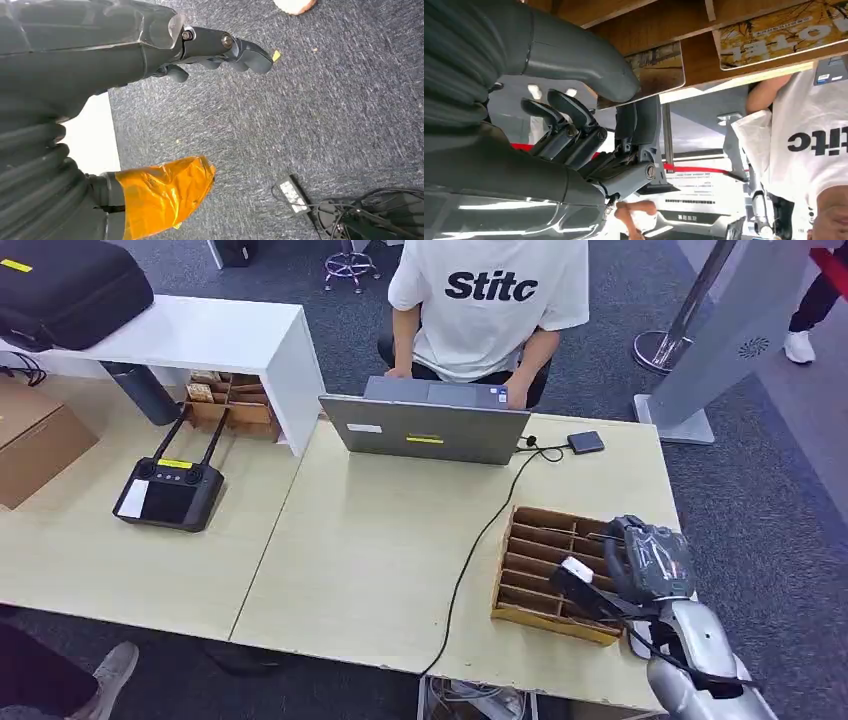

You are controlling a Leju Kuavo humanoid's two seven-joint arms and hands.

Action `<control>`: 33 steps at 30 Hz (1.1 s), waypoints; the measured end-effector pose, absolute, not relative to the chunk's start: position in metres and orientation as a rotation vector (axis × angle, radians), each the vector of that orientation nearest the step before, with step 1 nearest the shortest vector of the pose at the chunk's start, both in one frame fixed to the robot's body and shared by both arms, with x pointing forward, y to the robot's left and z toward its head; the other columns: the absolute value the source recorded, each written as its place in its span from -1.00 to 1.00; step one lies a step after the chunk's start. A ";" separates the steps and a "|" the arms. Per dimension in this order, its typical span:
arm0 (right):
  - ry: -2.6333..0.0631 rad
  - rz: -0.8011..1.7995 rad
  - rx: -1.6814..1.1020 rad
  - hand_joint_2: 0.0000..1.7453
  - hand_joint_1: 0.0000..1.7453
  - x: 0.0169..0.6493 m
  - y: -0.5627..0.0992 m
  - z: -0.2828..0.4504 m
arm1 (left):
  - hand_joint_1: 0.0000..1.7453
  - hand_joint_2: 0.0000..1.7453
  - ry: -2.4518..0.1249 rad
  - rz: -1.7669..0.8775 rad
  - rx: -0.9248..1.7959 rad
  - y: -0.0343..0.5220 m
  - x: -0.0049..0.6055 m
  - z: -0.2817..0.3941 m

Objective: Pass the card to the sensor for recognition and then transmit it.

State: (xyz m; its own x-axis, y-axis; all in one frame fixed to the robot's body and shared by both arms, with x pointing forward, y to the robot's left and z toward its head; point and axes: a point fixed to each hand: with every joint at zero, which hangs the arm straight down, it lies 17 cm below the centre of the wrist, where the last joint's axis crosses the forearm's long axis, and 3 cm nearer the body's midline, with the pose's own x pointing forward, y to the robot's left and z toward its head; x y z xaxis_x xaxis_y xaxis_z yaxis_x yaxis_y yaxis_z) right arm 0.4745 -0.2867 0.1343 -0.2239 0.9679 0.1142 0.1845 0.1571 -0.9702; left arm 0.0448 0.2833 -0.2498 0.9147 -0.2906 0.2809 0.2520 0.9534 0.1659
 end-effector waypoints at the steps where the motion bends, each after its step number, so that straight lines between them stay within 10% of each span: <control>1: -1.580 1.155 -1.141 1.00 1.00 0.474 -0.287 0.134 | -1.00 1.00 -0.308 -0.280 0.127 0.283 0.045 -0.250; 33: -1.877 0.916 -1.357 1.00 1.00 0.473 -0.287 0.253 | -1.00 1.00 -0.328 -0.258 0.126 0.285 0.050 -0.249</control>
